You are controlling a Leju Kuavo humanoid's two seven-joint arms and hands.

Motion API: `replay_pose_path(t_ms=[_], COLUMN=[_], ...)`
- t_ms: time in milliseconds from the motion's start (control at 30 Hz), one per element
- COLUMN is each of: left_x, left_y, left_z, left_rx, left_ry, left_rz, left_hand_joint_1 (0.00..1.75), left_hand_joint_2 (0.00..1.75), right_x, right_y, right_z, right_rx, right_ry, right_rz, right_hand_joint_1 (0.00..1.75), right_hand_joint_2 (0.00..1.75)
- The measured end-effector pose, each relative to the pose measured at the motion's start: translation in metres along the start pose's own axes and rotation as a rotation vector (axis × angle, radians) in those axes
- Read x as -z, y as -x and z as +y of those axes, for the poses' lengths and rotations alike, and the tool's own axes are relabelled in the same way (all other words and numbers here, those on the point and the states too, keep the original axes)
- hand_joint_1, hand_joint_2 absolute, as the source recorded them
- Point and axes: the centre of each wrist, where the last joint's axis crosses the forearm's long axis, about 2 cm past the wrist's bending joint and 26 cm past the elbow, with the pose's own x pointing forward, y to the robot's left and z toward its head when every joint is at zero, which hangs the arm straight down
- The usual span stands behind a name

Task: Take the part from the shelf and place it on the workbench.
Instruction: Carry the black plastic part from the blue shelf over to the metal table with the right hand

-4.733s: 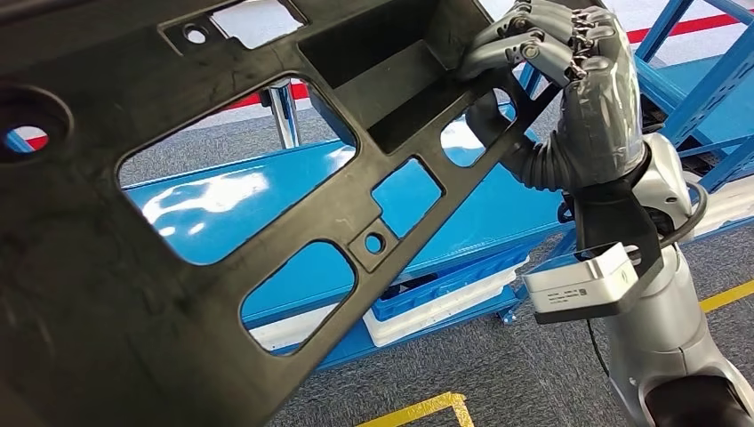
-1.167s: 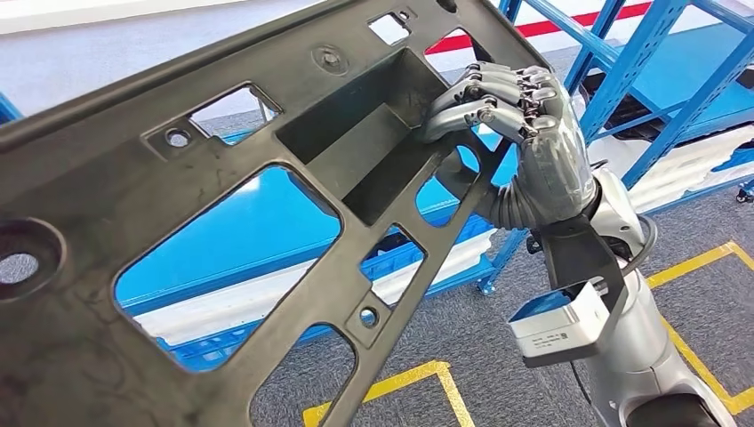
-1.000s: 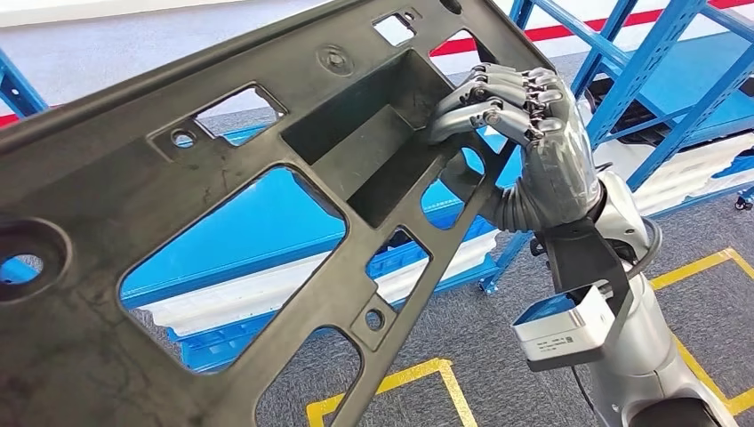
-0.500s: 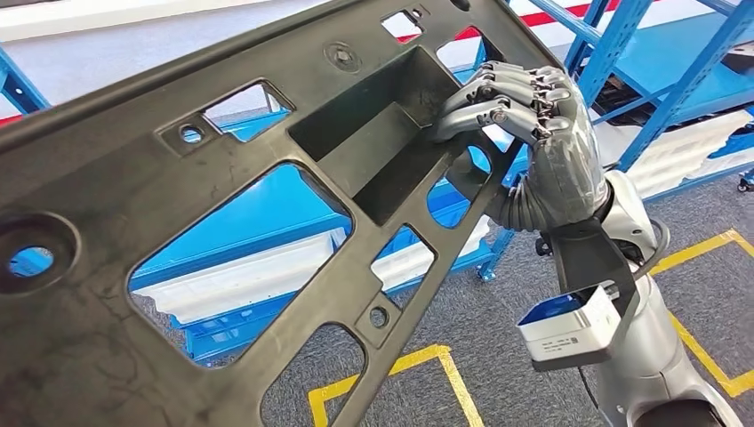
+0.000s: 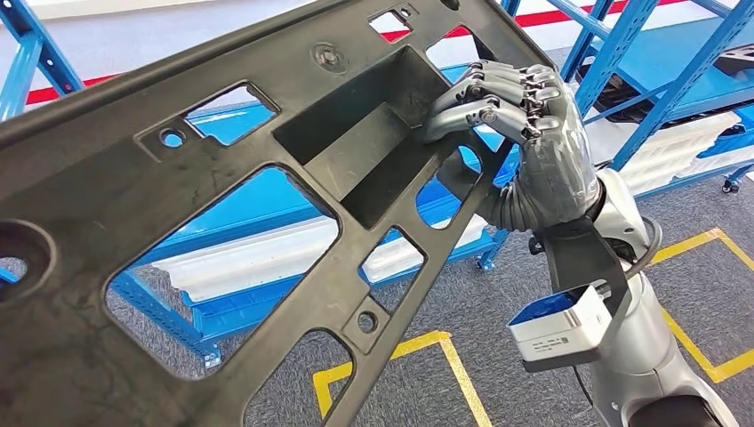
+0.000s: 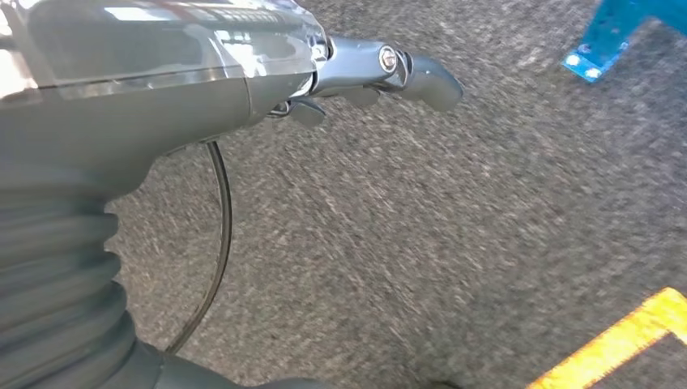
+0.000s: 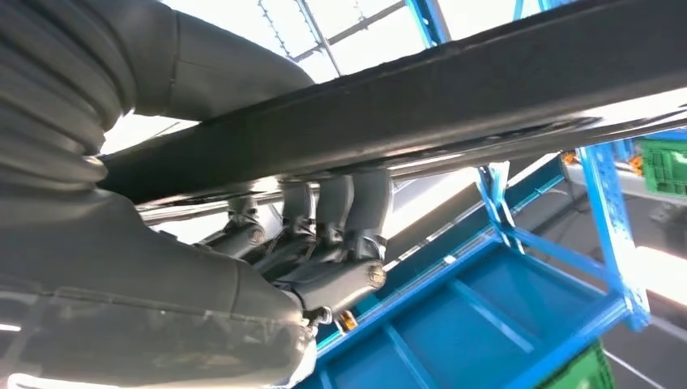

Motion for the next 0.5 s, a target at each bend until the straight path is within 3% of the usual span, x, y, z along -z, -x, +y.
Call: replay_pose_path(t_ms=[500], left_x=[0.0], left_y=[0.001], left_z=[-0.013], left_rx=[0.008], left_ry=[0.056], left_rz=[-0.003], left_hand_joint_1=[0.0], left_hand_joint_2=[1.75], right_x=[-0.011], right_y=[0.002], right_z=[0.002], right_rx=[-0.006], right_ry=[-0.023], right_rz=[0.044], right_hand_joint_1=[1.75], right_hand_joint_2=[1.75])
